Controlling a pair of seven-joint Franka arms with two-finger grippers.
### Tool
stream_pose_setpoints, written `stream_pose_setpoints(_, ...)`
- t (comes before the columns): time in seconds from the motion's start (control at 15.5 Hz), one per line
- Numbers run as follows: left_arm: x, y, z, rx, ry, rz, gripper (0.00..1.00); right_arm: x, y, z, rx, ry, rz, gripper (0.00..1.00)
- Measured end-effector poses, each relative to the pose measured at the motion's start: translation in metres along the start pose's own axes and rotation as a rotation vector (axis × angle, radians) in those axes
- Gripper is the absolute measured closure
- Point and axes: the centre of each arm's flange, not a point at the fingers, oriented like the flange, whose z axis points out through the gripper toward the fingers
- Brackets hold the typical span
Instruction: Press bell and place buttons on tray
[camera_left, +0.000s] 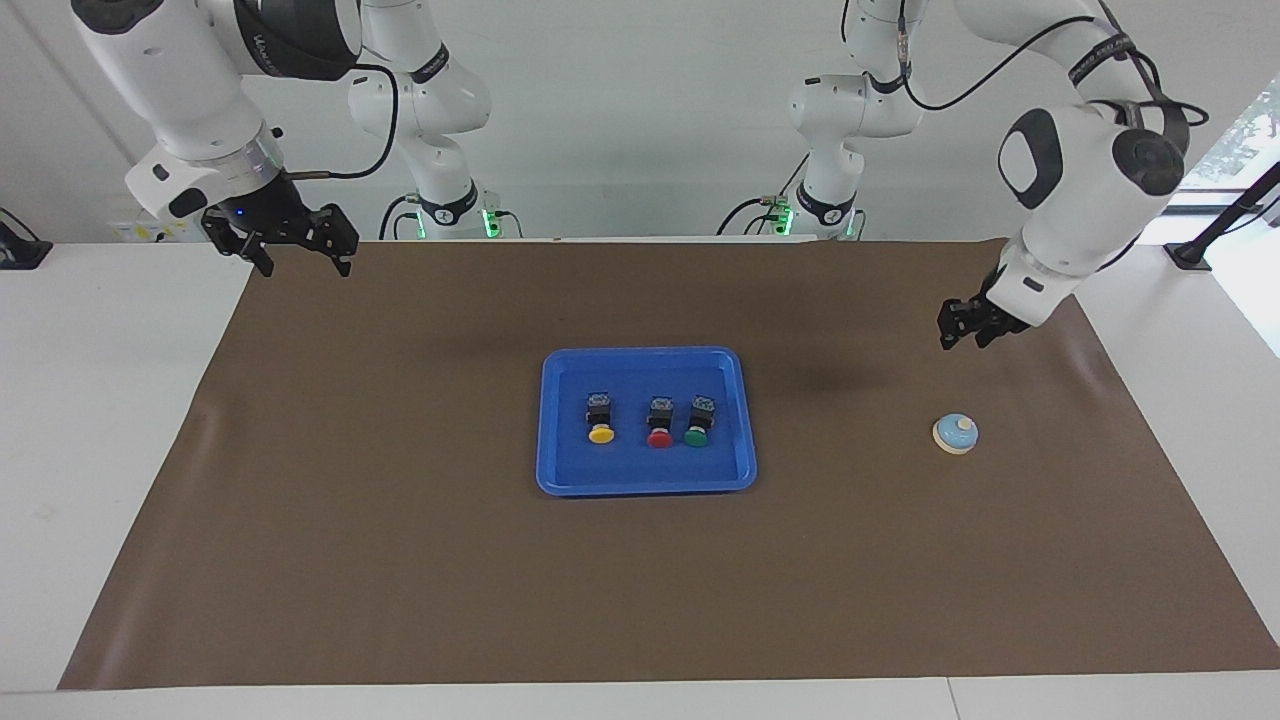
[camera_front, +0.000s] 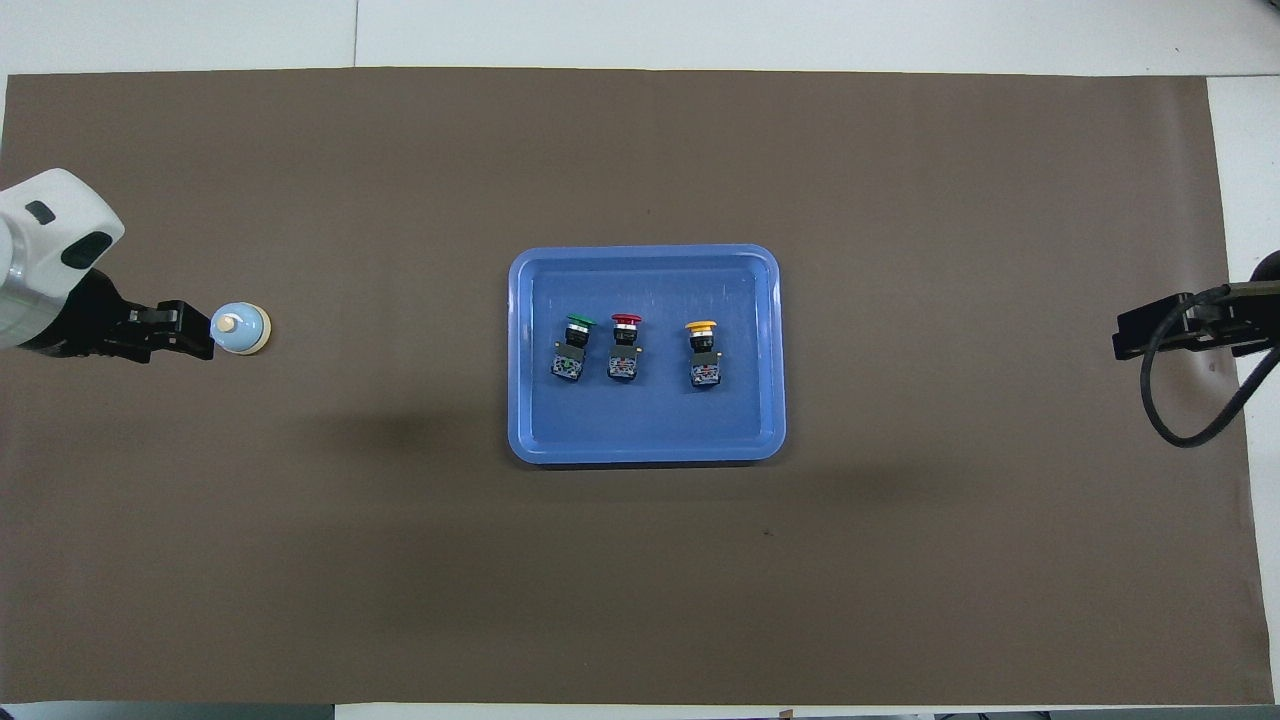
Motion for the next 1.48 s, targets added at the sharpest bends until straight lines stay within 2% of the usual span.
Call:
stream_pose_setpoints(0.19,-0.029,0.001,-0.047,-0.005,-0.004,0.010,0.00,0.000,0.000,0.000,0.000,0.000,0.000,0.00)
stream_pose_setpoints(0.52,-0.033,-0.003,-0.073,0.042,0.019,0.111,0.00,0.000,0.000,0.000,0.000,0.000,0.000,0.00)
stream_pose_setpoints(0.77,-0.033,0.007,-0.079,0.048,0.030,0.151,0.00,0.000,0.000,0.000,0.000,0.000,0.000,0.00)
stream_pose_setpoints(1.48,-0.031,0.013,-0.081,0.051,0.035,0.162,0.00,0.000,0.000,0.000,0.000,0.000,0.000,0.00)
